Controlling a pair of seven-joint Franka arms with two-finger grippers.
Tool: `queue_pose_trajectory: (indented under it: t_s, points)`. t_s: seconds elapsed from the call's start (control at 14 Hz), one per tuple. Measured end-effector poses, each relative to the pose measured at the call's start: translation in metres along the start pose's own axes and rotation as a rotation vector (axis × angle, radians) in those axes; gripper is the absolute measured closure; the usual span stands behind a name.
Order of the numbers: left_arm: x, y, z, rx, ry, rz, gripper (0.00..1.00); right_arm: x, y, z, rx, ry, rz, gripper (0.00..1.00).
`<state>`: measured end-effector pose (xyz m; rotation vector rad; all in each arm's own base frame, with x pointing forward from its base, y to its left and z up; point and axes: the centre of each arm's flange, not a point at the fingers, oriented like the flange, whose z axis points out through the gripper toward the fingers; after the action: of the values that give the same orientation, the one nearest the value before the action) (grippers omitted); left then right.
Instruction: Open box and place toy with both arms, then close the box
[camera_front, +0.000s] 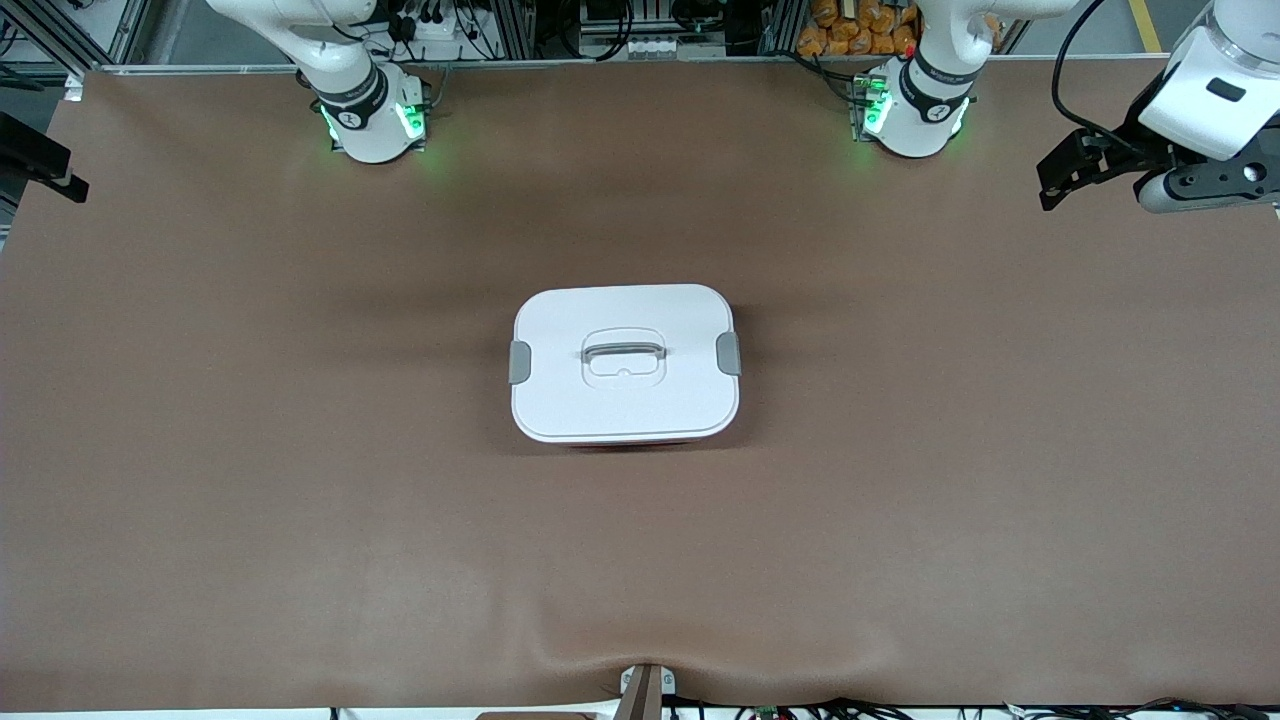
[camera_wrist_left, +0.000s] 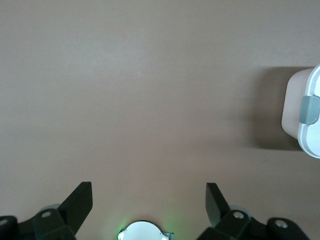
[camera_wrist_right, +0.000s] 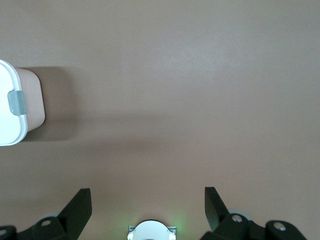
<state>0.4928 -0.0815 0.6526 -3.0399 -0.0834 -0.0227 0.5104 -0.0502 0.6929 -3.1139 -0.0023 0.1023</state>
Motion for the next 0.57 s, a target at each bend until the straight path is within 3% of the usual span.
queue_pose_trajectory:
  t_s: [0.57]
  points:
    - [-0.0006, 0.0028, -0.0065, -0.026, 0.008, 0.002, 0.0, -0.0004, 0.0037, 0.0, 0.001, 0.0, 0.007, 0.0]
